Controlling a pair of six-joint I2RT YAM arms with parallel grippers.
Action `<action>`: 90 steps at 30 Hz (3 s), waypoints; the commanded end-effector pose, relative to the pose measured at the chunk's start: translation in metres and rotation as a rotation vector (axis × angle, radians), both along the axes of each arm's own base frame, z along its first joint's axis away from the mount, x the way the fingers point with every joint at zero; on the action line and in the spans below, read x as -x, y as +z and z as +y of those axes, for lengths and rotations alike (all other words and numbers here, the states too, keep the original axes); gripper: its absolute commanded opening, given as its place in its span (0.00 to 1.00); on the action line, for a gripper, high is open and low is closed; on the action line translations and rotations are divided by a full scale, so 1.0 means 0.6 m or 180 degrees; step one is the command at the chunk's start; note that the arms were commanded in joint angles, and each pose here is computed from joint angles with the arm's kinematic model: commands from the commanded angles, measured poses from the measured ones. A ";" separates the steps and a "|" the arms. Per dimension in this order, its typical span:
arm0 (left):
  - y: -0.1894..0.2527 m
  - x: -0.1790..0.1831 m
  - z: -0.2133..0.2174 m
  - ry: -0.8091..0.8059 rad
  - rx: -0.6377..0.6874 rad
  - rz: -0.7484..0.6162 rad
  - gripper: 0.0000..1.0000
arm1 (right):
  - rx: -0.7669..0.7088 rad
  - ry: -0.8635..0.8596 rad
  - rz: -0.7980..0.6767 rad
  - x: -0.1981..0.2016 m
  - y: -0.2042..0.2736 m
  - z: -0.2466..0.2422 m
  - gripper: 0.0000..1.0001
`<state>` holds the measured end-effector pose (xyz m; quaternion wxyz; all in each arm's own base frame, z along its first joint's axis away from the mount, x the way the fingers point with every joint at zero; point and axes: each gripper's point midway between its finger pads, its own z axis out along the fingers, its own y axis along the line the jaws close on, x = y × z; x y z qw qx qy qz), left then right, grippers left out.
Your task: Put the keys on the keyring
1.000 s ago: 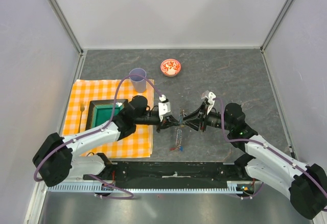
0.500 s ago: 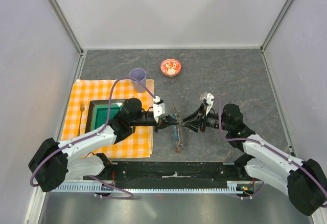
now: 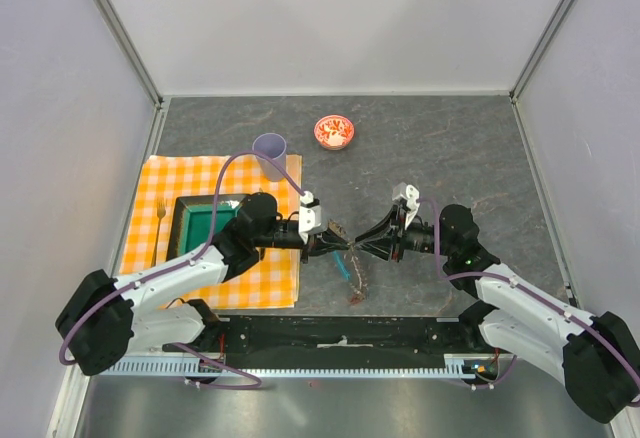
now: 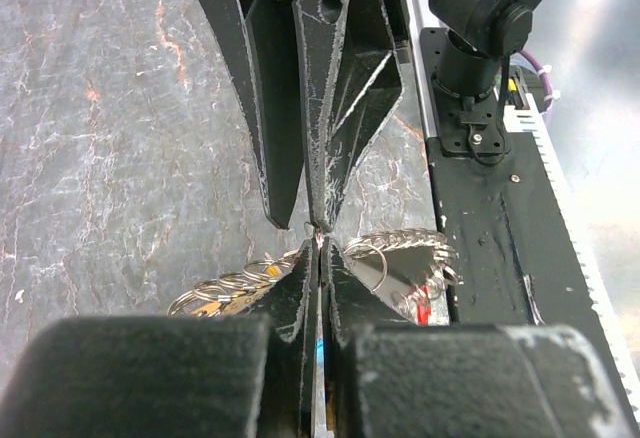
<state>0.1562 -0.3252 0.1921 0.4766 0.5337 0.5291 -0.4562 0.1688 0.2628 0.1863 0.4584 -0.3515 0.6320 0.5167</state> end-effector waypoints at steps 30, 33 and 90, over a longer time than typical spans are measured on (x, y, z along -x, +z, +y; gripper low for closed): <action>0.083 0.035 -0.017 -0.0588 0.0543 -0.0464 0.02 | -0.0136 0.0463 -0.0160 0.030 0.017 0.012 0.00; 0.085 0.035 -0.022 -0.0639 0.0576 -0.0413 0.02 | -0.0148 0.0448 -0.0176 0.030 0.021 0.014 0.00; -0.207 -0.218 -0.063 0.1400 -0.1270 0.0812 0.15 | 0.0633 -0.3712 0.0055 -0.149 0.011 -0.264 0.97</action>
